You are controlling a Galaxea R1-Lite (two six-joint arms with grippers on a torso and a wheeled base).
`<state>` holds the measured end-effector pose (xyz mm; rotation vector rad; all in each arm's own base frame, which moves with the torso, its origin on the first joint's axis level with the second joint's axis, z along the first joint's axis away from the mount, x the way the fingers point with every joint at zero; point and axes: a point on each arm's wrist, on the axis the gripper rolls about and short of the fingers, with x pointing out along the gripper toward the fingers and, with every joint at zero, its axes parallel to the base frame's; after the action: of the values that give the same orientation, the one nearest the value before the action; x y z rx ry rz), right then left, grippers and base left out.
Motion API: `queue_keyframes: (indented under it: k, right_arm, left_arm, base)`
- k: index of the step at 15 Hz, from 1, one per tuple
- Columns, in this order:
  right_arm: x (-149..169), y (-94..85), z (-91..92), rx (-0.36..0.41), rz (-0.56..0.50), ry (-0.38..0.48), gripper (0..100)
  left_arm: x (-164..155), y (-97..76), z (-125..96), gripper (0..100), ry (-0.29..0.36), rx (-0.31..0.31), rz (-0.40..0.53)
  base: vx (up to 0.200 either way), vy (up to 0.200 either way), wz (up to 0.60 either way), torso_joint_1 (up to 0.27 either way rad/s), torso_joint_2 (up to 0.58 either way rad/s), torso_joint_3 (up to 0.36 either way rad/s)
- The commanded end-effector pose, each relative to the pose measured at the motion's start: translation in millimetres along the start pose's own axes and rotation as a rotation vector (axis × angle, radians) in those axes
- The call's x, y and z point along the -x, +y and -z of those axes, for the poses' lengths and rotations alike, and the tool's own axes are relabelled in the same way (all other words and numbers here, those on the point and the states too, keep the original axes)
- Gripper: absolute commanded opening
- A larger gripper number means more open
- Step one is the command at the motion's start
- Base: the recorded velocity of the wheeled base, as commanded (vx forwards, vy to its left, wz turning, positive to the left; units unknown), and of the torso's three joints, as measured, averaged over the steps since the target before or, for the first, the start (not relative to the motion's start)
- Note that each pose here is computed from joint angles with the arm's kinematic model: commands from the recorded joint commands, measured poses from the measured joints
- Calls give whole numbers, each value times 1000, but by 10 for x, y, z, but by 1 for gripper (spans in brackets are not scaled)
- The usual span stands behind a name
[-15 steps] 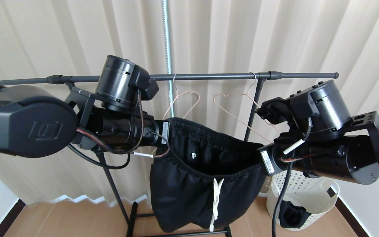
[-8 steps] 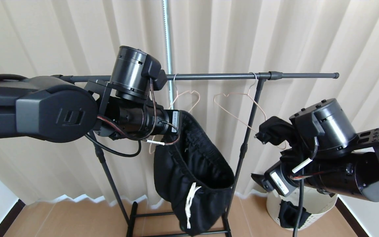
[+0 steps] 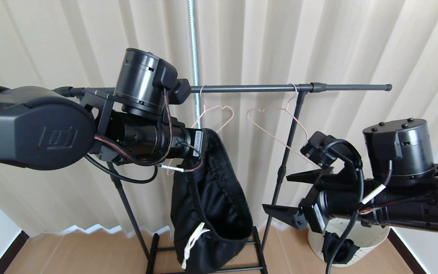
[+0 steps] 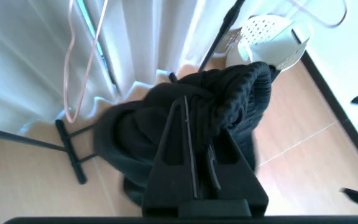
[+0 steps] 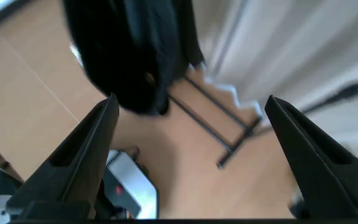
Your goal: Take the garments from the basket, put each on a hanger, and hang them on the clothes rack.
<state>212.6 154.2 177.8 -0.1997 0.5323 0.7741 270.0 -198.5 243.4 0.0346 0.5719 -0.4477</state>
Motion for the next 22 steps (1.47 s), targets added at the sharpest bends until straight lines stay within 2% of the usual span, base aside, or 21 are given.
queue_keyframes:
  k: [1, 3, 6, 10, 12, 22]
  right_arm:
    - [-57, -16, 106, -5, -19, -11, 100]
    - [-125, -30, 128, -9, -18, -19, 100]
    - [-229, -95, 182, -25, -2, 15, 100]
    - [-412, -202, 262, -45, 14, 40, 100]
    - [-611, -233, 364, -53, 13, 76, 100]
    - [-634, -193, 435, -48, -2, 92, 100]
  left_arm:
    - [127, -26, 26, 0, -9, -30, 21]
    - [166, -60, 48, 0, -2, -42, 63]
    - [221, -134, 67, 0, -6, -84, 91]
    - [249, -166, 80, 0, -8, -116, 103]
    - [278, -208, 114, 0, -3, -130, 117]
    - [350, -205, 165, 0, 2, -140, 122]
  base:
    - [0, 0, 0, 0, 0, 0]
    - [0, 0, 0, 0, 0, 0]
    - [0, 0, 0, 0, 0, 0]
    - [0, 0, 0, 0, 0, 0]
    - [0, 0, 0, 0, 0, 0]
    - [0, 0, 0, 0, 0, 0]
